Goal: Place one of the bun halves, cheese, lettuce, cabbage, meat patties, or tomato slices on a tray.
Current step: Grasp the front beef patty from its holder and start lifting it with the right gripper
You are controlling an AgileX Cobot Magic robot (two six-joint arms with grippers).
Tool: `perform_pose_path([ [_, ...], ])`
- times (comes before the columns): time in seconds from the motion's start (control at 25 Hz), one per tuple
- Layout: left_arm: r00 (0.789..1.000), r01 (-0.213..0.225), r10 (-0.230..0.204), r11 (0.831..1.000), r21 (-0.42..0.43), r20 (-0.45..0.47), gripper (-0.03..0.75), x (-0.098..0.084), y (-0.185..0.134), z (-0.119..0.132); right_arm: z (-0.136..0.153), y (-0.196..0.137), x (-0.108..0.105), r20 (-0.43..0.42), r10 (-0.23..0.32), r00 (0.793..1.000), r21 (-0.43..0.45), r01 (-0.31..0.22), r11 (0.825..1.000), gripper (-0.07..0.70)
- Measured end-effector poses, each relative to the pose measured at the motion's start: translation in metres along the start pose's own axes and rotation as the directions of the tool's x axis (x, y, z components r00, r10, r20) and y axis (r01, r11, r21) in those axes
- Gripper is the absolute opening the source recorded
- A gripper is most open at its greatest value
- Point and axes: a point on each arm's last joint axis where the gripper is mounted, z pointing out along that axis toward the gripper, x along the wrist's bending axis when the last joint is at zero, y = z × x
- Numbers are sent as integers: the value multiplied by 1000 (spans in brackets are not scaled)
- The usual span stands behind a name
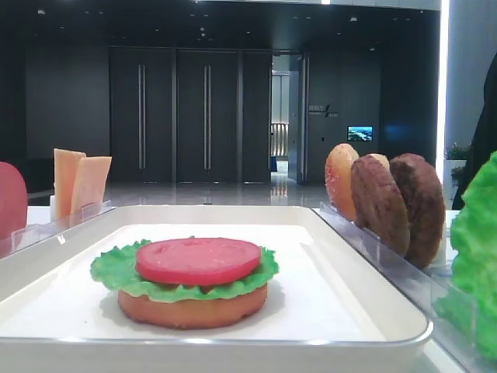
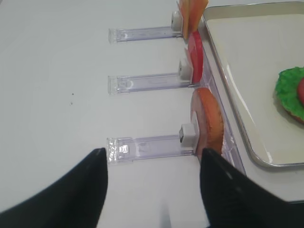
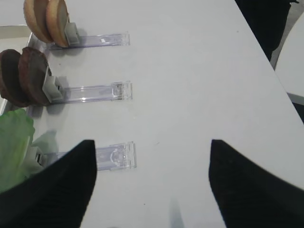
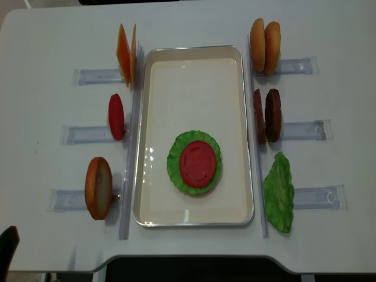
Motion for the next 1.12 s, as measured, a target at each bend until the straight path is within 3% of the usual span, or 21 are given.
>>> perform_pose_path([
  [1.12,1000,0,0,1000,0,0,471,0,0,0,2,2,0,0,1,1000,17,-1,1000,476],
])
